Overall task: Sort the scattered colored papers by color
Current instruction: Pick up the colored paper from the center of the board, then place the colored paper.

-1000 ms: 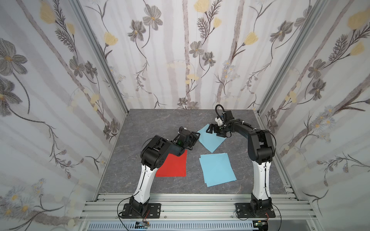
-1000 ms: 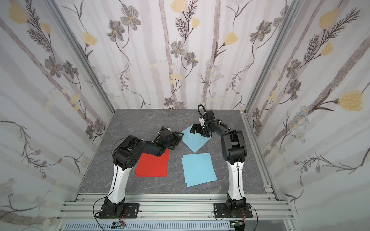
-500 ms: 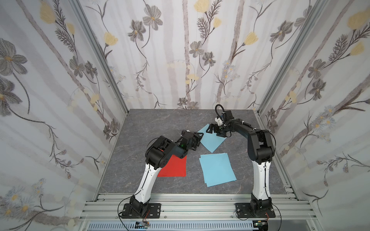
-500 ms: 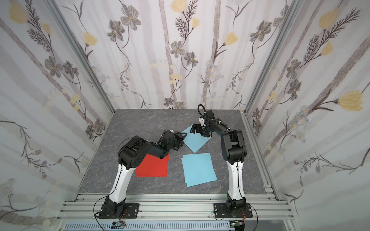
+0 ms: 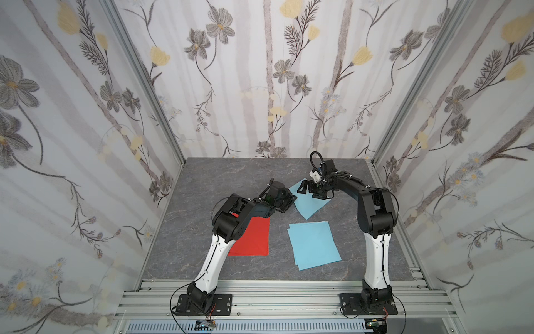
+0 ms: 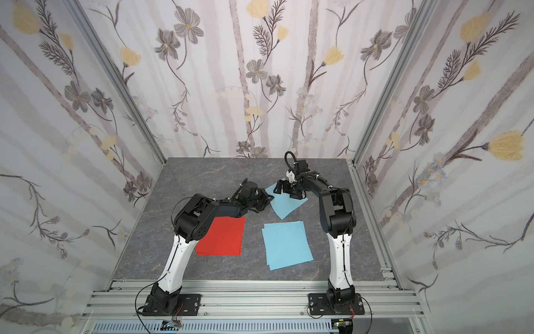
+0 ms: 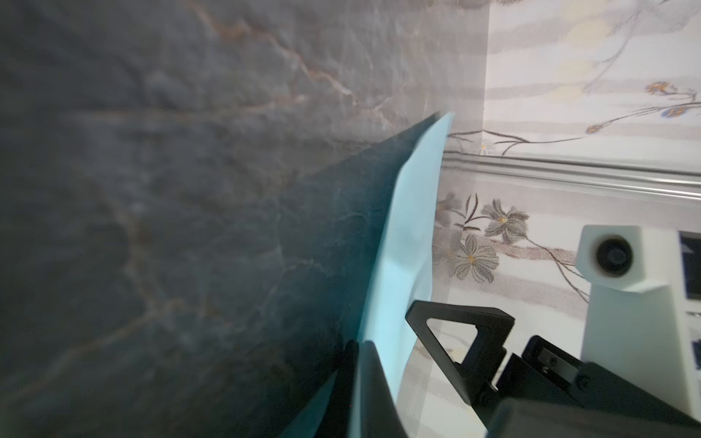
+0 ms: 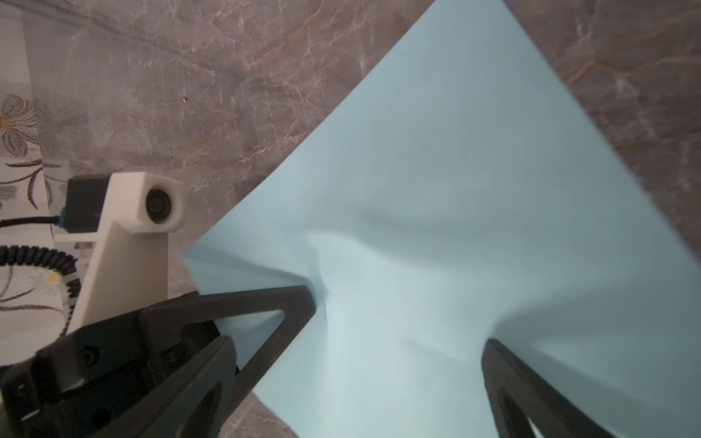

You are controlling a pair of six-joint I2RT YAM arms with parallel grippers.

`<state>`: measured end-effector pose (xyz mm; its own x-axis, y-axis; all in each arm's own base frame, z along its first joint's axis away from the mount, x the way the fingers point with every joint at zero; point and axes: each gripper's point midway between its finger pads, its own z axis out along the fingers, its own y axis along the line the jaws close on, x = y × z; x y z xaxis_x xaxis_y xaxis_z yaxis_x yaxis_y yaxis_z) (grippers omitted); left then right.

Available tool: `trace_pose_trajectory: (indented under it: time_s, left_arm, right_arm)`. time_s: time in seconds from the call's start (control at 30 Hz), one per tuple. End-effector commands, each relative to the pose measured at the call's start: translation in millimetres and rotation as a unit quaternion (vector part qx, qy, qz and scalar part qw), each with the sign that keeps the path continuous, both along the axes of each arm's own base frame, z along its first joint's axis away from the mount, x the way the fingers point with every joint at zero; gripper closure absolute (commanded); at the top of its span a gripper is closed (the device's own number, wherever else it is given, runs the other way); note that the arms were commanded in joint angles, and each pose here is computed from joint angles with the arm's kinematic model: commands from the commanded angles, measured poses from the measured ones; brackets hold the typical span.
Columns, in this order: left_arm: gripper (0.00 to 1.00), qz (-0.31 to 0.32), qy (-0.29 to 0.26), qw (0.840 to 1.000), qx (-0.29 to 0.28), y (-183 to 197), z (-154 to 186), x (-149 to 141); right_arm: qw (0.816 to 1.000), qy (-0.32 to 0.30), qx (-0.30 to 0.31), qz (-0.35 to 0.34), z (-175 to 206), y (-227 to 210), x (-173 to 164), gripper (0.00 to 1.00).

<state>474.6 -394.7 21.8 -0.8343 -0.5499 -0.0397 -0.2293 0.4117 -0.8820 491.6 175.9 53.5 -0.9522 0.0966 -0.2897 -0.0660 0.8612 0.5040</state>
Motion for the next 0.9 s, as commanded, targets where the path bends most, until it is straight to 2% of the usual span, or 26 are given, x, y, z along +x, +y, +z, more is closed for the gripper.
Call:
trace_pose_trajectory:
  time_s: [0.0, 0.13, 0.27, 0.33, 0.4, 0.6, 0.87]
  left_arm:
    - [1.0, -0.031, 0.012, 0.999, 0.036, 2, -11, -6]
    - [1.0, -0.062, -0.021, 0.998, 0.009, -9, 27, 1]
    - [1.0, -0.12, -0.055, 0.991, -0.006, -22, 68, -5]
    - [1.0, -0.144, -0.072, 0.987, -0.027, -28, 88, -10]
    - [1.0, -0.177, -0.088, 0.978, -0.071, -37, 113, -19]
    - [1.0, -0.257, -0.09, 0.941, -0.2, -56, 170, -59]
    - [1.0, -0.291, -0.1, 0.911, -0.276, -61, 227, -106]
  right_arm:
    - [1.0, -0.026, 0.011, 0.003, 38, 1, 5, 0.0]
    - [0.997, -0.073, -0.001, 0.0, 85, -7, 11, 0.0]
    - [0.993, -0.114, -0.032, -0.003, 131, -28, 6, 0.0]
    - [0.99, -0.127, -0.053, -0.016, 149, -44, -2, 0.0]
    - [0.989, -0.132, -0.064, -0.028, 162, -60, -14, 0.0]
    - [0.988, -0.114, -0.082, -0.063, 158, -95, -54, 0.0]
    - [0.991, -0.083, -0.075, -0.073, 136, -99, -82, 0.0]
